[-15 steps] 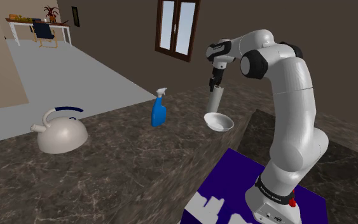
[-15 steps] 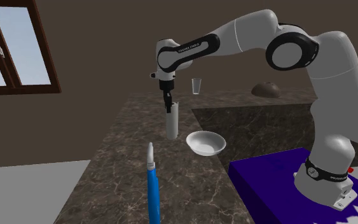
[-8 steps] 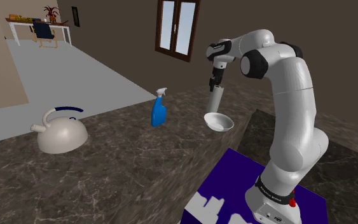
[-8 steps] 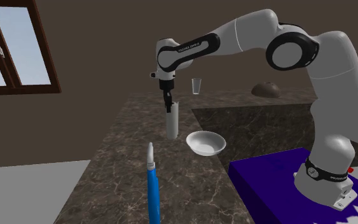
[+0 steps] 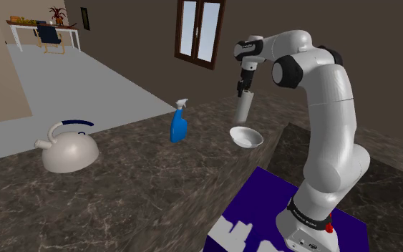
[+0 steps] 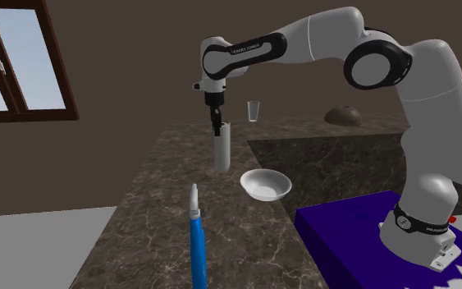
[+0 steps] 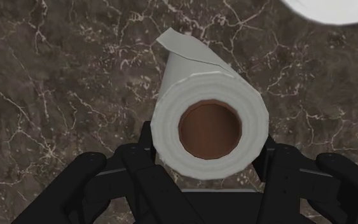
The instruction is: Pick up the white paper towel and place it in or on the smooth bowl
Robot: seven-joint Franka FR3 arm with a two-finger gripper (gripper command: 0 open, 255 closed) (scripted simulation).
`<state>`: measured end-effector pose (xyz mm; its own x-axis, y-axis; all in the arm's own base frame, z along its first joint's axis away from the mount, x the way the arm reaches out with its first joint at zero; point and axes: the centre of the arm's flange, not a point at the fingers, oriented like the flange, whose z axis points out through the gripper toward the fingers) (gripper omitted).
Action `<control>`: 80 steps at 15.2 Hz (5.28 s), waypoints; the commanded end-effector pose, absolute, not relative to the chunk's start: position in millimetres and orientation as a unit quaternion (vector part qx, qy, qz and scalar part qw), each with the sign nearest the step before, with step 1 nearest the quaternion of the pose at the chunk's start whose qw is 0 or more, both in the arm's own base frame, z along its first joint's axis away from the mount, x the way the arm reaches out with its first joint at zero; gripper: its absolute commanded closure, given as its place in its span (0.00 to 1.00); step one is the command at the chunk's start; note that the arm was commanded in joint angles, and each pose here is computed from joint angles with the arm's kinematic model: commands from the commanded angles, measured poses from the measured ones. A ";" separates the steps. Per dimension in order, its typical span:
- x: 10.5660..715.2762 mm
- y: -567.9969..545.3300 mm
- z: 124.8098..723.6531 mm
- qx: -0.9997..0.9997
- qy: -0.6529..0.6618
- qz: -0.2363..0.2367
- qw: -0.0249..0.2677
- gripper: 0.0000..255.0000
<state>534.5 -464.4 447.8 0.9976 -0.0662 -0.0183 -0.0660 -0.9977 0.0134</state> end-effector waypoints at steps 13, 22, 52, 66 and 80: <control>533.6 -464.1 521.6 0.999 -0.033 -0.009 0.006 1.00; 494.5 -415.8 562.8 0.999 -0.033 -0.009 0.006 1.00; 391.8 -288.5 531.4 0.999 -0.033 -0.009 0.006 1.00; 391.8 -288.5 470.6 0.999 -0.033 -0.009 0.006 1.00; 392.6 -288.0 510.2 0.999 -0.033 -0.009 0.006 0.00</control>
<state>390.8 -287.4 498.7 0.9976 -0.0665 -0.0175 -0.0663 -0.9977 0.0141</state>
